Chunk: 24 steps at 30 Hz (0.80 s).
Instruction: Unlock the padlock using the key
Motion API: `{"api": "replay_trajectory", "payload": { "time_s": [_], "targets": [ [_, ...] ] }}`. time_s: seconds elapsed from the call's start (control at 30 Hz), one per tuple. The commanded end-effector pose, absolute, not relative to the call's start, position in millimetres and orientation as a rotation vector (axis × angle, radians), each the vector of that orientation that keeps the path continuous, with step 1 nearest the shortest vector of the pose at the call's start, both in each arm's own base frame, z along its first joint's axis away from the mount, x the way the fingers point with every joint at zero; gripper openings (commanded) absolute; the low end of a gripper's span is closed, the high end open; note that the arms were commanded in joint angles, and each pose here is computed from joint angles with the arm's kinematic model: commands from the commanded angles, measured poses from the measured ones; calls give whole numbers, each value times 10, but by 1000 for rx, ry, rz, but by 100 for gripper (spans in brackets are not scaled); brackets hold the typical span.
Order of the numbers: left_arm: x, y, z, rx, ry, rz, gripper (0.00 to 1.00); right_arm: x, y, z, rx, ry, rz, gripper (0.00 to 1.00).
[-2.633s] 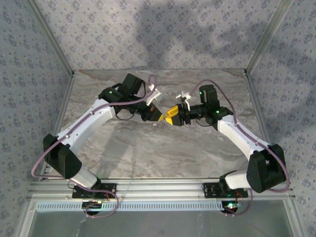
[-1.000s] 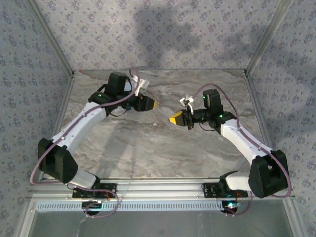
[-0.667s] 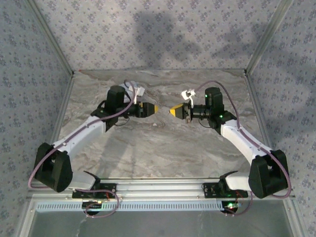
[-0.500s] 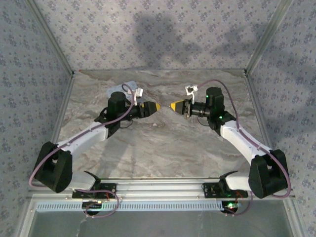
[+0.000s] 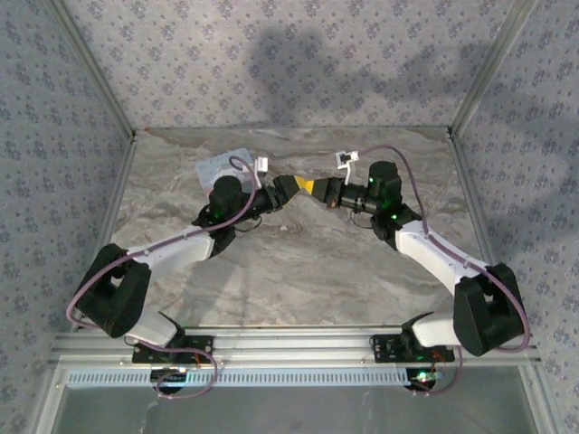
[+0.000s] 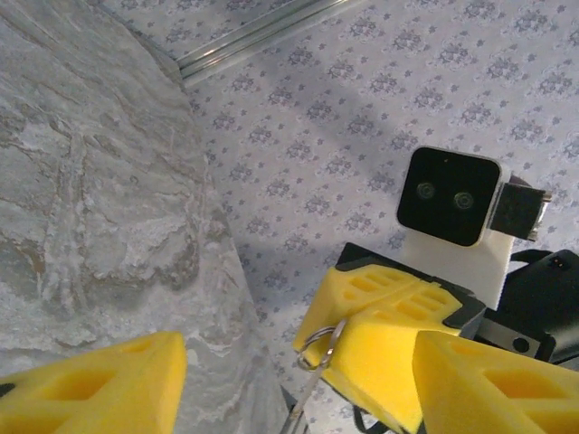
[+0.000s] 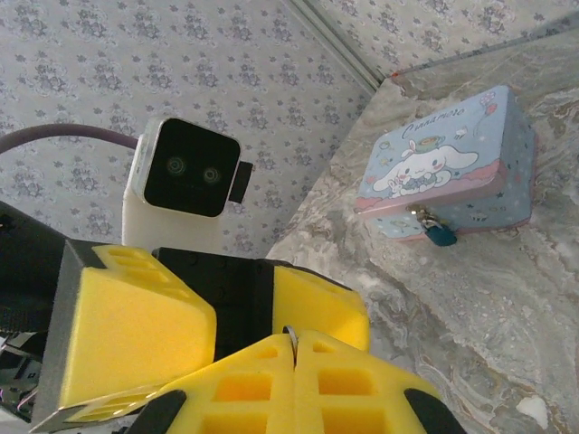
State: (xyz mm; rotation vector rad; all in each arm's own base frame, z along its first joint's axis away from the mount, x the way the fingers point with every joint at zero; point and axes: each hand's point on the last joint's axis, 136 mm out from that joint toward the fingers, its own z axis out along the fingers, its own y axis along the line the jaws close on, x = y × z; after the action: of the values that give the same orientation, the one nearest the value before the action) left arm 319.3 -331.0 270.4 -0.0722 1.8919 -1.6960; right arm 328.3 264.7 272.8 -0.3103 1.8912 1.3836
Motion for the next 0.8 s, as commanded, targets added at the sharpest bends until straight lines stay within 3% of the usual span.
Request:
{"api": "replay_trajectory", "payload": {
  "time_s": [0.0,0.2,0.53,0.77],
  "targets": [
    [3198,-3338,2920,-53,1804,-1736,58,3329,2656,2752,-274,1876,1388,0],
    [3202,-3355,2902,-54,1811,-1741,41,3355,2644,2715,-245,1890,1376,0],
    [3197,-3404,2882,-43,1821,-1754,24,3385,2624,2693,-217,1898,1365,0],
    [3198,-3373,2880,-30,1835,-1711,0,3360,2583,2675,-236,1900,1358,0]
  ]
}}
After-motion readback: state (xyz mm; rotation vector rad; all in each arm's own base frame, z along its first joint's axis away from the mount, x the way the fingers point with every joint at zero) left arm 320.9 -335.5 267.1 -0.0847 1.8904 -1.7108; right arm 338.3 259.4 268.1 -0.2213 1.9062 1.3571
